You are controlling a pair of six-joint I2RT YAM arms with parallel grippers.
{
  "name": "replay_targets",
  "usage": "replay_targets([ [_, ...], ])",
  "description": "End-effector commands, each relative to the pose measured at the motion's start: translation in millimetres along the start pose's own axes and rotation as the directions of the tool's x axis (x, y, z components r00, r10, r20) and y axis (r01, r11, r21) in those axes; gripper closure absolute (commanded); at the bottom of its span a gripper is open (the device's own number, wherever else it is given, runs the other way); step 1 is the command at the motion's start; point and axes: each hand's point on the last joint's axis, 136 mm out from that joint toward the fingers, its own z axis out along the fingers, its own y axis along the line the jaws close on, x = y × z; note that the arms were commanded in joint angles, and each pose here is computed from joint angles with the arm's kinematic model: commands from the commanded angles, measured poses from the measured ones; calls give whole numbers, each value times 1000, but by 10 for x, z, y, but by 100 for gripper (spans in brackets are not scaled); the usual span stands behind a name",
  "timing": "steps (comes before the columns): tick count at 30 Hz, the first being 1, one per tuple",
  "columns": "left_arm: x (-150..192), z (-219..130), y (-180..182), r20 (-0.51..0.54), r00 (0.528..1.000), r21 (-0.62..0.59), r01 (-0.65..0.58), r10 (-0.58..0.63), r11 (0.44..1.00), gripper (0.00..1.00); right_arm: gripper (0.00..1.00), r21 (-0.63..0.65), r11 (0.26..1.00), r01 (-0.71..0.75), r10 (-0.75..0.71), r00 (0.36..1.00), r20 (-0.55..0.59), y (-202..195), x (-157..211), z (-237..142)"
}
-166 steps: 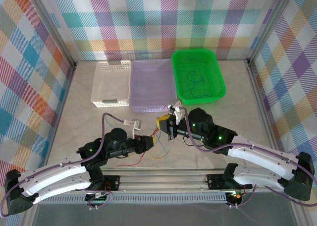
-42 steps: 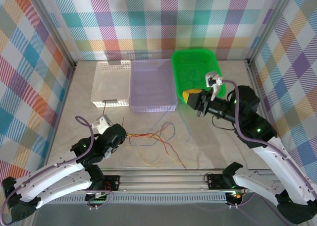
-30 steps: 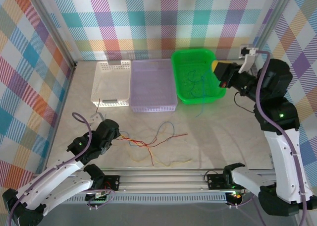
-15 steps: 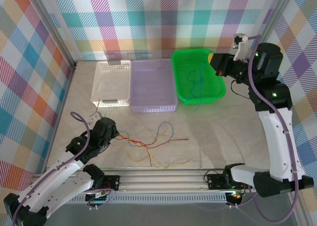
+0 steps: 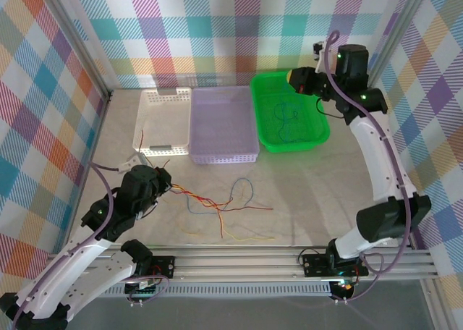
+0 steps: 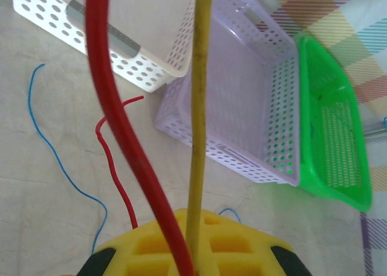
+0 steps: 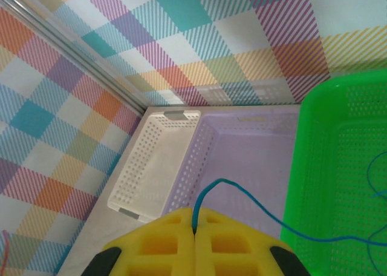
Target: Untangle the cables
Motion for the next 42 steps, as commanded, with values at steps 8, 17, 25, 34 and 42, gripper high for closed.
replay_targets([
  [8,-195,-244,-429,-10,999,152,35,-34,988,100,100,157,986,-49,58,997,-54,-961,97,696],
  [17,-356,-516,-622,-9,999,213,46,-45,976,100,100,345,932,-109,175,970,-168,-1720,515,1184],
  [25,-426,-650,-702,-7,999,247,51,-51,968,100,100,433,898,-79,207,944,-256,-1988,785,1328],
  [34,-483,-724,-742,1,998,261,60,-62,964,100,77,439,894,-86,215,943,-253,-1934,767,1264],
  [42,-500,-753,-723,9,998,260,64,-69,964,100,62,409,909,-84,184,960,-210,-1622,542,1116],
])
